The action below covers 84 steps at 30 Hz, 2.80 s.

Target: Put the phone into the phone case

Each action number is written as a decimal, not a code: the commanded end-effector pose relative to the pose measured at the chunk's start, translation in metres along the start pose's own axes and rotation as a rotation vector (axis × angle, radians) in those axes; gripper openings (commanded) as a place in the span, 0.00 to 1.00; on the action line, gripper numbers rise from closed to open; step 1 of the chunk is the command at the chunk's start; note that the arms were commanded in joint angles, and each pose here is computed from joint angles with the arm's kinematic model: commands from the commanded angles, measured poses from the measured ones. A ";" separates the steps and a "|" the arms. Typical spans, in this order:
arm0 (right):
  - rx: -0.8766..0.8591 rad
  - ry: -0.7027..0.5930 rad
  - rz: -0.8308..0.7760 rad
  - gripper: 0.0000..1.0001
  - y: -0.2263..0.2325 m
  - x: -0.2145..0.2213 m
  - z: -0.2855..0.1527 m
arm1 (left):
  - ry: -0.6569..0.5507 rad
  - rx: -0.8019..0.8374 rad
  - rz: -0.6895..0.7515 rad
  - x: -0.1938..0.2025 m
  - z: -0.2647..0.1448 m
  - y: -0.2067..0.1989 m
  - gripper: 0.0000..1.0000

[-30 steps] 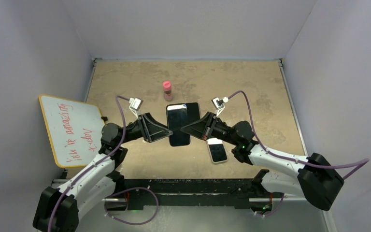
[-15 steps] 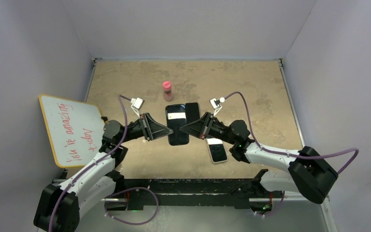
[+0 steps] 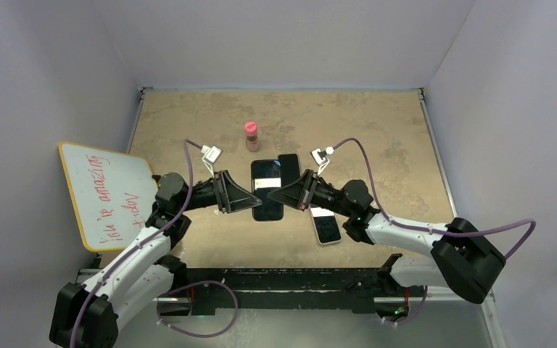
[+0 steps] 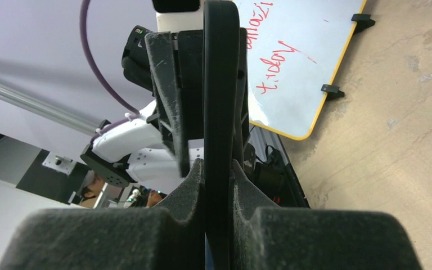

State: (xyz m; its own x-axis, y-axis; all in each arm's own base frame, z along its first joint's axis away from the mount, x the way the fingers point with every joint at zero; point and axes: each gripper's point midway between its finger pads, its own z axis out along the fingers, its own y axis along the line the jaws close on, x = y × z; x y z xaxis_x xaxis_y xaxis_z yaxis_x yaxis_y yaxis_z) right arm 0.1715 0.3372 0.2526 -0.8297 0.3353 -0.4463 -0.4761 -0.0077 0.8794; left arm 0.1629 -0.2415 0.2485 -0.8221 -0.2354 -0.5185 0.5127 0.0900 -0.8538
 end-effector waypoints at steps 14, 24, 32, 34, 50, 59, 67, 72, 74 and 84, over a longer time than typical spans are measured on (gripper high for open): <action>-0.146 -0.223 0.007 0.00 0.047 -0.045 0.000 | -0.004 0.071 -0.035 0.012 -0.003 -0.004 0.51; -0.116 -0.195 0.037 0.00 0.031 -0.038 0.005 | 0.011 0.068 -0.044 0.013 0.002 0.003 0.01; -0.094 -0.153 0.056 0.19 0.023 -0.032 0.010 | 0.002 -0.007 -0.049 0.012 0.002 0.015 0.00; -0.098 -0.147 0.050 0.06 0.024 -0.030 0.009 | -0.004 -0.020 -0.030 0.010 0.001 0.014 0.00; -0.129 0.022 0.023 0.00 0.025 -0.004 0.014 | -0.056 -0.063 -0.062 -0.010 0.008 0.013 0.38; -0.076 0.089 0.037 0.51 0.012 0.010 0.009 | -0.087 -0.032 -0.038 -0.014 0.008 0.009 0.00; -0.015 0.109 -0.018 0.68 0.002 0.021 -0.007 | -0.132 0.004 0.015 -0.024 0.007 -0.003 0.00; 0.010 0.125 -0.026 0.68 0.000 0.025 -0.012 | -0.177 0.000 0.037 -0.033 0.007 -0.006 0.00; 0.001 0.130 -0.025 0.66 0.002 0.026 -0.013 | -0.187 -0.013 0.043 -0.034 0.006 -0.005 0.00; -0.007 0.145 0.012 0.52 0.003 0.028 -0.011 | -0.222 -0.029 0.067 -0.038 0.003 -0.004 0.00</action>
State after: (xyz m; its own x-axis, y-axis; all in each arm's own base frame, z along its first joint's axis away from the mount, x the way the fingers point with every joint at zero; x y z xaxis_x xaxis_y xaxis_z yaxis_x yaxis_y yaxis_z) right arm 0.1522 0.3350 0.2346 -0.8650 0.2286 -0.4468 -0.4541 0.0224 0.8907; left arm 0.1869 -0.2401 0.2445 -0.8028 -0.3771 -0.4618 0.4421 0.1432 -0.8855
